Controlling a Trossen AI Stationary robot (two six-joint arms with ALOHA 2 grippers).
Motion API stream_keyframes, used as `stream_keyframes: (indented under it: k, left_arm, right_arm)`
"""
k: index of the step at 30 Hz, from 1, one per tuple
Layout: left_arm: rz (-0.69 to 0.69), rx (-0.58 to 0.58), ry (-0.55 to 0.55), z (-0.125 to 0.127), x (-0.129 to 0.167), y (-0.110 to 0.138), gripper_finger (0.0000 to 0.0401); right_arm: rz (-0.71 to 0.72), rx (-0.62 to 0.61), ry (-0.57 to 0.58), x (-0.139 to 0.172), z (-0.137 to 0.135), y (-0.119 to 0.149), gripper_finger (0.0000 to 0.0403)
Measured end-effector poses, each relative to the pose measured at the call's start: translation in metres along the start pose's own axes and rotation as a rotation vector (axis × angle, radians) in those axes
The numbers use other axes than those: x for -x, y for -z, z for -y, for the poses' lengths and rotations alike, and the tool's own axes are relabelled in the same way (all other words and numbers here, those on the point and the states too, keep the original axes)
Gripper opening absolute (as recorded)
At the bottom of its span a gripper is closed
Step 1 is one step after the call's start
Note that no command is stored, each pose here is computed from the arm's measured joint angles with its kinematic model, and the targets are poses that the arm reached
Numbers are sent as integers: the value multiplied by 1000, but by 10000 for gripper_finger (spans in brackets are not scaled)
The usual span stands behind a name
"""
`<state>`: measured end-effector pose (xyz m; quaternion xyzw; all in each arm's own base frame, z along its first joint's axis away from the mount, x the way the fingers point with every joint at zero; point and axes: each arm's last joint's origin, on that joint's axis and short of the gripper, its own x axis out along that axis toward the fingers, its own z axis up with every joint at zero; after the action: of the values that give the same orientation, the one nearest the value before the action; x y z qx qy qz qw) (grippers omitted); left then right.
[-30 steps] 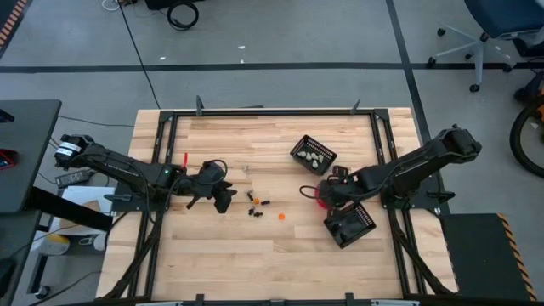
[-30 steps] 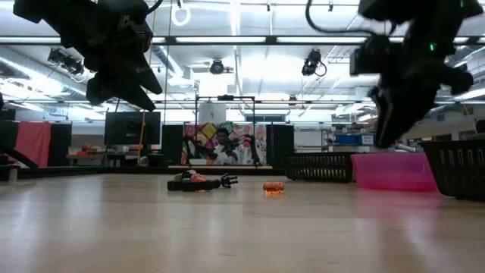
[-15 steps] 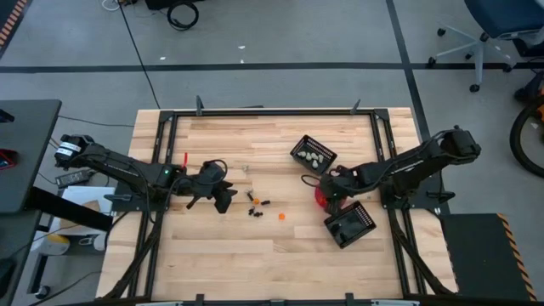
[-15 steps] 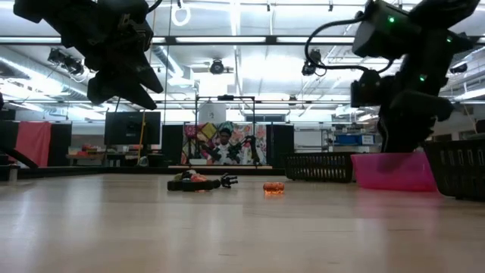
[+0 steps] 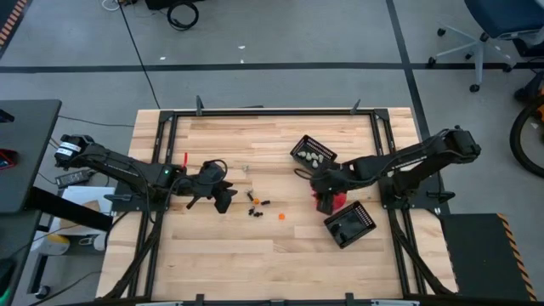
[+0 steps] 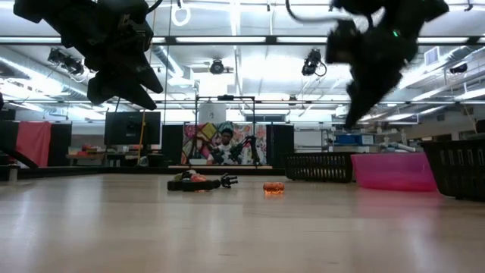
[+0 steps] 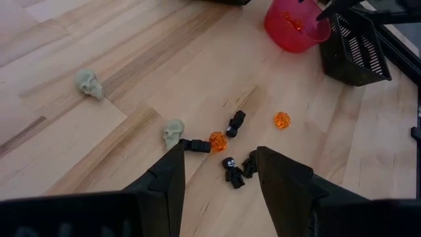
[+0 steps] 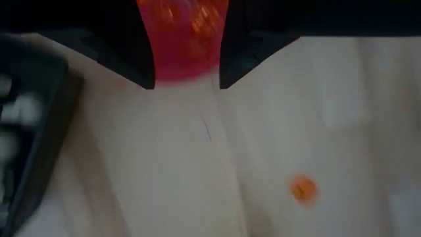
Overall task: Sort Halloween decoration
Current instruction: Put the orange pumpkin into the red bowl
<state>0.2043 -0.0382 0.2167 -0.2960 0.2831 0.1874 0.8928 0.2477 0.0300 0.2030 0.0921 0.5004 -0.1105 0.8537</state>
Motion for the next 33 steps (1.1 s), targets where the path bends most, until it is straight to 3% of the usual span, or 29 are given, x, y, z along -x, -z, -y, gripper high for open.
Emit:
stream_keyframes:
  k: [7,13,20,33]
  left_arm:
    - [-1,-1,-1,0,0,0,162]
    - [0,-4,-1,0,0,0,162]
    - [0,-2,0,0,0,0,162]
    - [0,1,1,0,0,0,162]
  right_arm:
    - [187,89,-65,0,-22,-20,174]
    - [172,130,-141,-38,-46,-28,174]
    - [155,226,-143,-77,-73,-46,174]
    - [106,304,-120,-109,-80,-44,174]
